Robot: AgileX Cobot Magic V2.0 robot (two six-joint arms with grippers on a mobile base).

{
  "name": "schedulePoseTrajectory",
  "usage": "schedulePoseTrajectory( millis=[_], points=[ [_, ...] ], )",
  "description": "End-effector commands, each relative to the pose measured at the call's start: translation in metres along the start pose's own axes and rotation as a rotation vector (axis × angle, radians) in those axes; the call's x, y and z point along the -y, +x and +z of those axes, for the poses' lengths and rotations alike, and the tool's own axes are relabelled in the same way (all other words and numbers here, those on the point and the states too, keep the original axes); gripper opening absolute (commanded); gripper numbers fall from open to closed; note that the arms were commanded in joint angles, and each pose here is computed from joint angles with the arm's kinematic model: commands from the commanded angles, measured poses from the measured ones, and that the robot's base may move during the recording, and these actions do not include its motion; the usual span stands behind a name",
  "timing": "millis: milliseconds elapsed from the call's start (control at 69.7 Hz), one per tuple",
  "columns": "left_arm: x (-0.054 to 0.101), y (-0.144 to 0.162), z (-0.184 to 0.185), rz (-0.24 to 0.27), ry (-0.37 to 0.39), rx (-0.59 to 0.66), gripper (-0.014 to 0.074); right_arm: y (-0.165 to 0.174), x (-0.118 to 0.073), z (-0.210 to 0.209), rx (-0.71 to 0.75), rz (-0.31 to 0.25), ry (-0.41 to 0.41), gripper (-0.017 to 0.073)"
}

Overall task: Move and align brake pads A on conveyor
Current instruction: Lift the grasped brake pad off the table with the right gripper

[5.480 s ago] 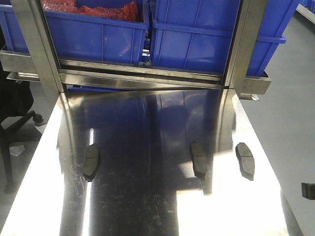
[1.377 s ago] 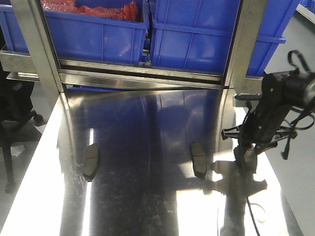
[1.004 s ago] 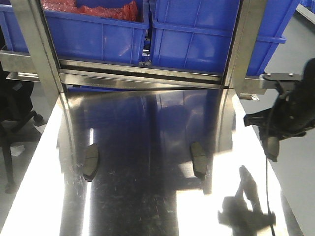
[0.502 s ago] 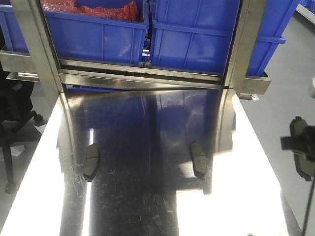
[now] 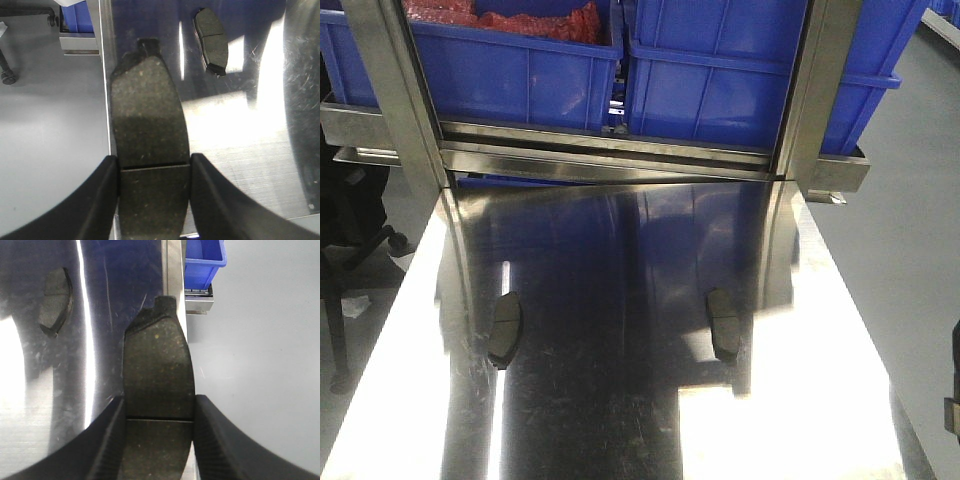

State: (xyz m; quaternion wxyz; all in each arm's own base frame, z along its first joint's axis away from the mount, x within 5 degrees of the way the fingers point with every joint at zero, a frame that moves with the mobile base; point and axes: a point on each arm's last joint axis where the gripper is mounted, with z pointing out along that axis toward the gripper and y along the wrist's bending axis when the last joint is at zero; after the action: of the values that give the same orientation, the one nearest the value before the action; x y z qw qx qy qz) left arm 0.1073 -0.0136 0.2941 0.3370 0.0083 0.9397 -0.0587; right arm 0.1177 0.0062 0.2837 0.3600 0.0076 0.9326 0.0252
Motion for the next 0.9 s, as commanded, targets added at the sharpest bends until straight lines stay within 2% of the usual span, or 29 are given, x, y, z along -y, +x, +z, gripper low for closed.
schedulePoseTrajectory(
  millis=[0,158,373,889],
  points=[
    [0.002,-0.011,-0.006,-0.012,0.014,0.092,-0.0006,-0.012,0.000,-0.008,0.111,-0.010,-0.003,0.0007],
    [0.002,-0.011,-0.006,-0.012,0.014,0.092,-0.0006,-0.012,-0.001,-0.012,0.134,-0.051,-0.003,0.0008],
    [0.002,-0.011,-0.006,-0.012,0.014,0.092,-0.0006,-0.010,0.000,-0.021,0.187,-0.053,-0.004,0.0008],
    [0.002,-0.011,-0.006,-0.012,0.014,0.092,-0.0006,-0.008,0.001,-0.021,0.165,-0.063,0.009,0.0008]
  ],
)
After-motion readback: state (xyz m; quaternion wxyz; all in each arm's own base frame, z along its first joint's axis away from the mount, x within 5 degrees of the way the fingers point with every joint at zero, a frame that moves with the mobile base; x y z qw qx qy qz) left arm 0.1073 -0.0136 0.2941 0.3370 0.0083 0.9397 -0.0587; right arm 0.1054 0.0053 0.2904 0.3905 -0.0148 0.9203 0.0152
